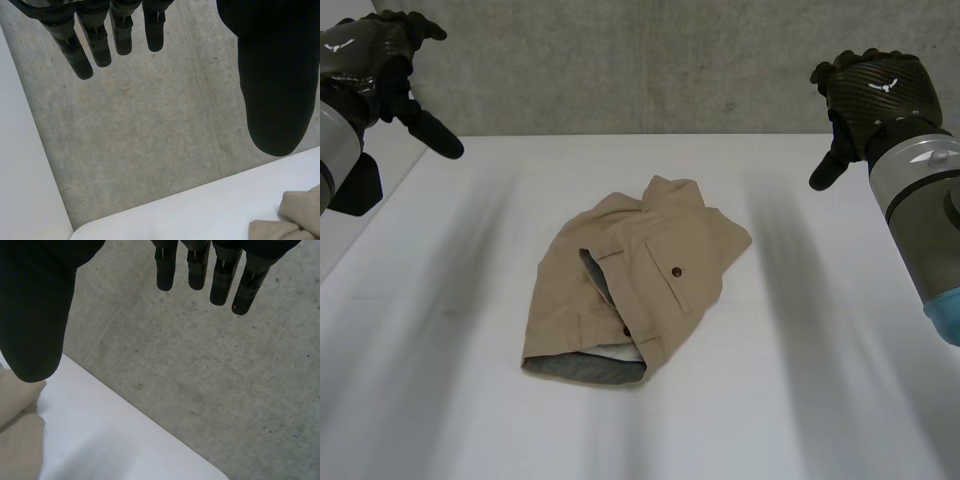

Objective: Fold the shorts.

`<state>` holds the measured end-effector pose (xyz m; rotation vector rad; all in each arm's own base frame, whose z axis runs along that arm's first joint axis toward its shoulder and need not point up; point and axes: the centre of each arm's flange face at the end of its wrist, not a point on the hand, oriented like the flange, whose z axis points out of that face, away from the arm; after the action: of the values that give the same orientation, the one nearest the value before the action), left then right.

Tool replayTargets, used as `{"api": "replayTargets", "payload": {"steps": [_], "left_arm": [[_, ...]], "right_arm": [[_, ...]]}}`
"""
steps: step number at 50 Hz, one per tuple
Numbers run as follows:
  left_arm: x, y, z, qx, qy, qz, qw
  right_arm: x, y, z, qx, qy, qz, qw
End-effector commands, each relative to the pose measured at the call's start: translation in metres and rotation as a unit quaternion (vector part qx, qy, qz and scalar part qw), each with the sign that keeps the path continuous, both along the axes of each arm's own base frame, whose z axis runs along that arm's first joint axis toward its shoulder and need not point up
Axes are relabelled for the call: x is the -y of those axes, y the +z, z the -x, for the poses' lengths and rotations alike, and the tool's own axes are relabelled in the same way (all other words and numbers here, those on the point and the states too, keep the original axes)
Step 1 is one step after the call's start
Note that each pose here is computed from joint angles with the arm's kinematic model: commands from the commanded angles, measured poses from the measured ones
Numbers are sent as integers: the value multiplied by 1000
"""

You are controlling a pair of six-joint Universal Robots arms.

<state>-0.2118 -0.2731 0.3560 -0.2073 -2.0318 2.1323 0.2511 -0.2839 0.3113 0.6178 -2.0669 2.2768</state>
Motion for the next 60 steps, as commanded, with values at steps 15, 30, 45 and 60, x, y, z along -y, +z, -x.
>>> {"api": "replayTargets", "payload": {"steps": [15,30,45,60], "left_arm": [[4,-13,3,17,-4,-18,1000],[-5,-78,3,117,-13,-71,990],[-39,-108,-20,113,9,-63,992],[-38,-107,-27,107,23,-44,993]], "right_arm": [[-18,-22,-19,-87,109,-32,990],[-82,-69,-120,-206,418,37,884],[-74,-163,-170,-346,456,104,813],[-48,-94,-153,-274,286,145,907]]}}
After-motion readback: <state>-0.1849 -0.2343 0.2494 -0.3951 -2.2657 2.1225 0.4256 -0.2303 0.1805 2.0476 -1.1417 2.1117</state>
